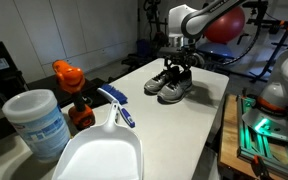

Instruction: Turn the pair of shoes

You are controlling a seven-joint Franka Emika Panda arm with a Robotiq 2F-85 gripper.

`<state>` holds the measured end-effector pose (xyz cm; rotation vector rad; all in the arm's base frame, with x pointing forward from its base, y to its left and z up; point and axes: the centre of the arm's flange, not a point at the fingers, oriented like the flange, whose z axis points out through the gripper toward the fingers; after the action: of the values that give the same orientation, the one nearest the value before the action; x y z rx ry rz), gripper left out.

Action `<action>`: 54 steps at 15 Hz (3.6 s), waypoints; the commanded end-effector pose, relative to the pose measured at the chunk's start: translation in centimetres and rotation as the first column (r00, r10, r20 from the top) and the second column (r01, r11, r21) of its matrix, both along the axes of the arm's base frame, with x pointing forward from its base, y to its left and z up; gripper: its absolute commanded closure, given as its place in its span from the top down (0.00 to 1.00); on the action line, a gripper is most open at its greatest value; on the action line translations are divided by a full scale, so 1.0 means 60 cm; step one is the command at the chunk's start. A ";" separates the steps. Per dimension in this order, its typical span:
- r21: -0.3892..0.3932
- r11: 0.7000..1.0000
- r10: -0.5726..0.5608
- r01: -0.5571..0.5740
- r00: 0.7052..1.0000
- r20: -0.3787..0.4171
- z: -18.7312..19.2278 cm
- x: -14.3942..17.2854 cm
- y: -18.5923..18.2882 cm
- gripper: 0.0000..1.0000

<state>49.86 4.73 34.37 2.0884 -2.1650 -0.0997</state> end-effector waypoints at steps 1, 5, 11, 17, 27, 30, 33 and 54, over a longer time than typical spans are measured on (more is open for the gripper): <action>-0.014 1.000 -0.026 0.026 1.000 0.000 -0.032 -0.002 0.000 1.00; -0.013 0.999 -0.036 0.036 0.999 -0.019 -0.049 0.001 0.000 1.00; -0.009 1.000 -0.024 0.024 1.000 -0.018 -0.052 0.004 0.002 0.71; -0.014 1.000 -0.012 0.012 1.000 -0.020 -0.050 0.006 0.004 0.24; 0.010 1.000 0.006 -0.006 1.000 -0.014 0.003 -0.006 0.005 0.05; -0.005 0.998 0.063 -0.063 0.998 0.008 0.063 -0.019 0.005 0.04; -0.054 0.980 0.195 -0.193 0.980 0.030 0.126 -0.019 0.004 0.05; -0.157 0.840 0.530 -0.519 0.847 0.033 0.175 -0.018 0.030 0.05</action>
<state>49.27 6.04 43.77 2.4662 -1.6206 0.0275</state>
